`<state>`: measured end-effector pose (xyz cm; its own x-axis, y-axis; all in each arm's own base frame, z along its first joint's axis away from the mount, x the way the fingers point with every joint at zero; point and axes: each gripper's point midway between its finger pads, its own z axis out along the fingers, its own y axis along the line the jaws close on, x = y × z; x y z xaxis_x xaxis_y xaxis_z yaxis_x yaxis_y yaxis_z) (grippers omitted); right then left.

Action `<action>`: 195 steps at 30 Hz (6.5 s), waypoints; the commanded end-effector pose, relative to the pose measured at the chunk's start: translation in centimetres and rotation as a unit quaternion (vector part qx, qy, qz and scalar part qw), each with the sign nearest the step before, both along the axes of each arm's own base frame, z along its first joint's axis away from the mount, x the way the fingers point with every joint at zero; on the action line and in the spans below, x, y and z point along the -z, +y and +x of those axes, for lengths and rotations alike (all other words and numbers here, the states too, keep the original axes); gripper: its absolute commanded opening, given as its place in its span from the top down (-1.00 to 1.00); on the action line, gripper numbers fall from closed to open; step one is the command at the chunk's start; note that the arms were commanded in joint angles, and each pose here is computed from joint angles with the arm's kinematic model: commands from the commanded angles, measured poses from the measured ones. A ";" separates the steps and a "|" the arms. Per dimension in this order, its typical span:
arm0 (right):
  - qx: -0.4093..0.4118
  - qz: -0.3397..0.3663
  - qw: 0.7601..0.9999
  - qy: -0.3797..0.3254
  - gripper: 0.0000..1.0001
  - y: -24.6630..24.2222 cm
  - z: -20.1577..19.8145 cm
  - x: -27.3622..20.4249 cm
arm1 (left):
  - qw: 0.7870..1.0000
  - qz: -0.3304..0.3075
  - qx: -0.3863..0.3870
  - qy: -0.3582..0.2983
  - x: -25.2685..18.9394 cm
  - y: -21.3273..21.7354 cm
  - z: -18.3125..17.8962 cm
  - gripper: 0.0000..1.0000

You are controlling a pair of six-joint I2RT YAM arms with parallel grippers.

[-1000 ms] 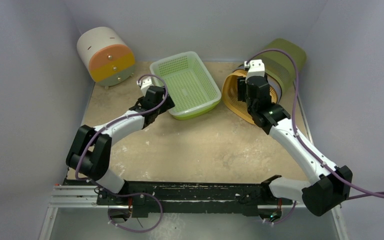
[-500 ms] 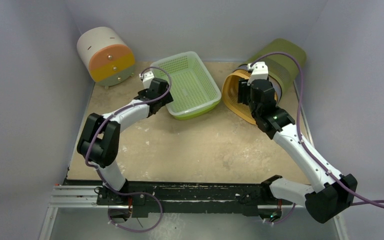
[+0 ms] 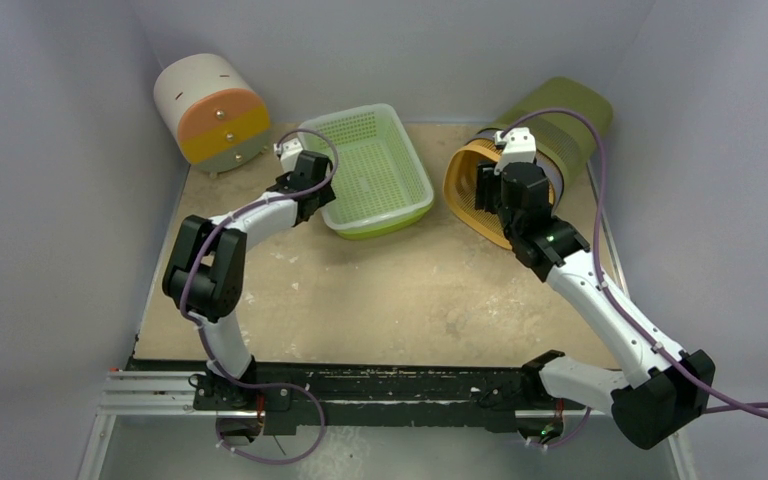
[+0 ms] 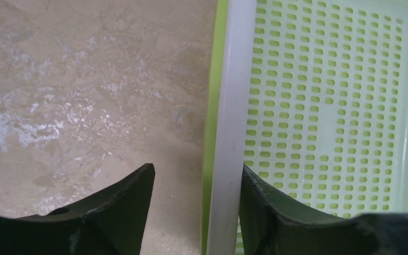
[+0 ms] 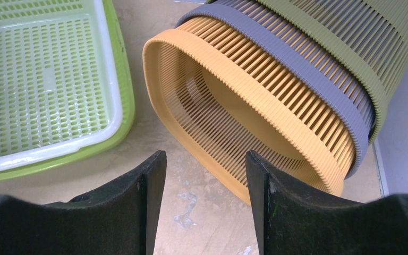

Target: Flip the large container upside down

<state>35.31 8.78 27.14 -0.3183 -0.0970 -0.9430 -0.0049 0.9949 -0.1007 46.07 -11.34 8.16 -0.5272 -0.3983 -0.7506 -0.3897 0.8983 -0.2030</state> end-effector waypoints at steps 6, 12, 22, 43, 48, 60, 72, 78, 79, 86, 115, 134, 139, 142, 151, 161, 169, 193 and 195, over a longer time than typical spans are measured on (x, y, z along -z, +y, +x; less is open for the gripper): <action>0.000 0.033 0.999 -0.027 -0.16 0.2 -0.1 -1.4 | 0.993 0.114 -0.041 0.004 -4.7 6.2 4.0 -0.01; -0.007 0.037 0.999 -0.026 -0.16 0.7 0.2 -1.1 | 0.983 0.176 -0.053 0.028 -5.8 9.2 4.2 -0.06; -0.010 0.035 0.999 -0.012 -0.15 1.1 0.7 0.2 | 0.959 0.267 -0.088 0.035 -9.5 12.5 3.4 -0.16; 0.034 0.039 0.999 0.016 -0.43 0.5 1.3 2.1 | 0.961 -0.025 0.242 -0.129 -15.8 -11.4 -3.6 -0.47; 0.052 0.042 0.998 0.007 -0.56 -0.2 1.2 1.6 | 0.963 -0.006 0.243 -0.112 -12.8 -14.4 -3.1 -0.52; 0.051 0.035 0.998 0.010 -0.59 -0.5 1.2 1.9 | 0.974 0.003 0.208 -0.092 -7.2 -17.4 -0.8 -0.56; 0.040 0.036 0.998 0.008 -0.59 -0.4 0.9 2.2 | 0.976 0.126 0.179 0.001 -0.6 -14.5 -0.5 -0.59; 0.032 0.037 0.999 0.011 -0.59 0.0 1.1 2.4 | 0.965 0.210 0.152 0.039 -0.3 -10.8 -1.8 -0.61; 0.030 0.038 0.999 0.011 -0.59 0.1 1.1 2.4 | 0.963 0.223 0.147 0.041 -0.6 -10.2 -2.1 -0.61; 0.016 0.047 0.999 0.016 -0.57 0.8 1.3 2.7 | 0.946 0.296 0.121 0.055 -2.0 -6.5 -3.0 -0.63; 0.031 0.034 0.998 0.040 -0.62 0.3 1.2 3.2 | 0.964 0.239 0.088 -0.081 -15.2 -3.6 -4.5 -0.77; 0.115 -0.128 0.983 0.067 -0.57 -3.3 4.5 -4.1 | 0.968 -0.008 0.214 -0.129 -16.0 -8.3 -11.3 -0.78; 0.134 -0.145 0.978 0.070 -0.42 -4.4 3.5 -3.7 | 0.967 -0.023 0.218 -0.133 -15.5 -8.0 -12.3 -0.78; 0.135 -0.157 0.976 0.074 -0.41 -4.9 2.9 -3.2 | 0.967 -0.026 0.221 -0.128 -15.0 -7.9 -12.8 -0.78; 0.179 -0.191 0.960 0.101 -0.15 -6.4 2.2 -0.5 | 0.967 -0.035 0.216 -0.129 -14.2 -7.3 -13.8 -0.78; 0.234 -0.236 0.940 0.075 -0.06 -8.1 2.7 0.1 | 0.968 -0.040 0.216 -0.118 -12.6 -7.3 -14.2 -0.78; 0.254 -0.271 0.925 0.082 0.53 -8.6 3.1 2.0 | 0.969 -0.039 0.215 -0.114 -11.8 -7.2 -14.4 -0.78; 0.293 -0.295 0.909 0.042 1.00 -5.1 2.9 -1.1 | 0.972 -0.025 0.203 -0.114 -11.2 -5.7 -15.3 -0.78; 0.240 -0.277 0.930 0.017 1.00 -2.3 3.2 -2.7 | 0.972 -0.027 0.203 -0.113 -11.3 -5.8 -15.3 -0.78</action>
